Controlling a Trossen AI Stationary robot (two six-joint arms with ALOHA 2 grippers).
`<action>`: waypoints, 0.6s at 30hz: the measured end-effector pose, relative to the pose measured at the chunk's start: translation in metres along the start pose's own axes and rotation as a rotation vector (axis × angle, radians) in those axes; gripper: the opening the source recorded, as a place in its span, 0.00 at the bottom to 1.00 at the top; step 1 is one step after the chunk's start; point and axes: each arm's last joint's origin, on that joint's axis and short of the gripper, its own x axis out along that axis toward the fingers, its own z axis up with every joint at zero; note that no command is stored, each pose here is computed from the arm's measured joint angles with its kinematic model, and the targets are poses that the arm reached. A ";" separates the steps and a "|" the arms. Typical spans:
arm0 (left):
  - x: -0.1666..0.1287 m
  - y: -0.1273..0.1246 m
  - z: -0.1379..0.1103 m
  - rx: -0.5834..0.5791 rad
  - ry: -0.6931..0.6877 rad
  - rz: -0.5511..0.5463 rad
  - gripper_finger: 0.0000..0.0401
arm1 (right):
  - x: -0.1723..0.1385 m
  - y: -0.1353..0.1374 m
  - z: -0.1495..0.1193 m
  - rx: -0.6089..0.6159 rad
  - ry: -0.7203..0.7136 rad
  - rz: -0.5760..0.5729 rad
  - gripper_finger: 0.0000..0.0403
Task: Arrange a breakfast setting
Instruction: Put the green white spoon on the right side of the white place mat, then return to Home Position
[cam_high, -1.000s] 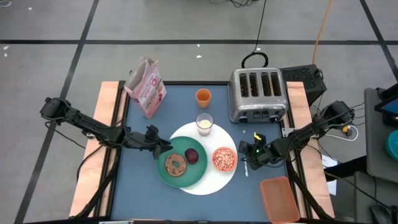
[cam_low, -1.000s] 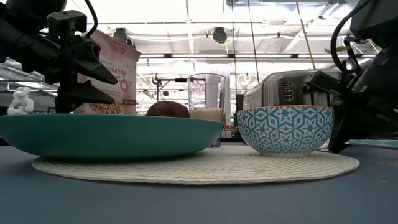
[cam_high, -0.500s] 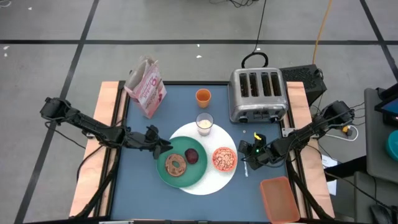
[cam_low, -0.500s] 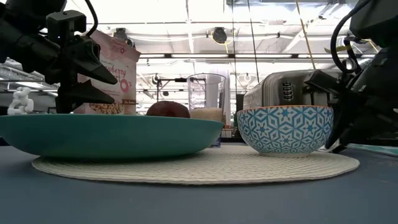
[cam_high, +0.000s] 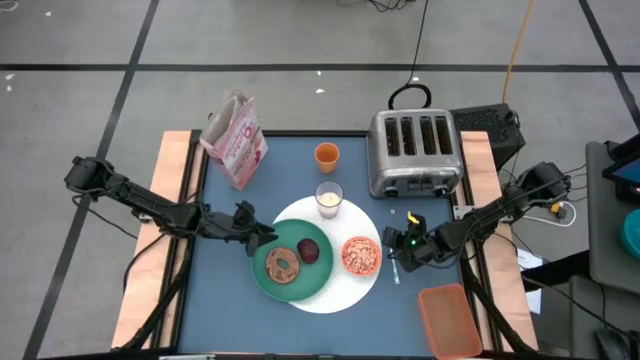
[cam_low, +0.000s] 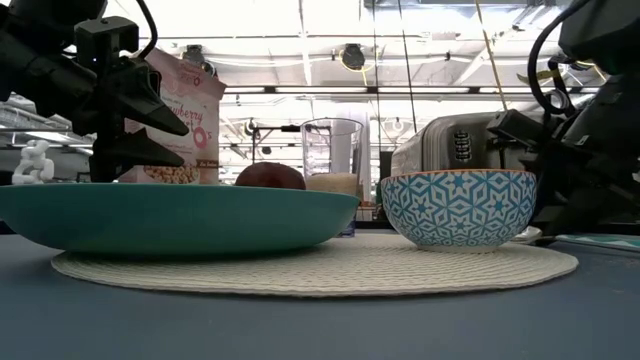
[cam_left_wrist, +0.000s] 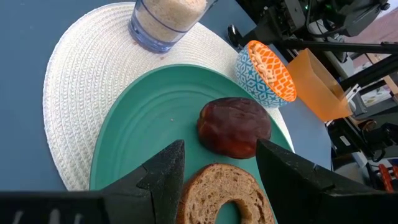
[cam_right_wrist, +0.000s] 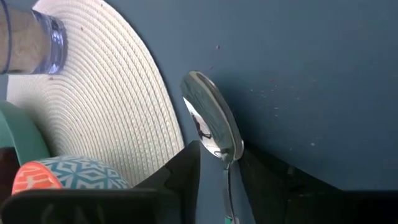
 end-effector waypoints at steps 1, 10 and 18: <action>0.000 0.000 0.000 0.000 0.000 0.000 0.50 | 0.000 0.000 0.000 -0.003 0.005 -0.004 0.27; 0.000 0.000 0.000 0.000 0.000 0.000 0.50 | -0.008 -0.006 0.007 -0.027 0.011 -0.067 0.26; 0.000 0.000 0.000 0.000 0.000 0.000 0.50 | -0.027 -0.011 0.021 -0.041 0.014 -0.087 0.26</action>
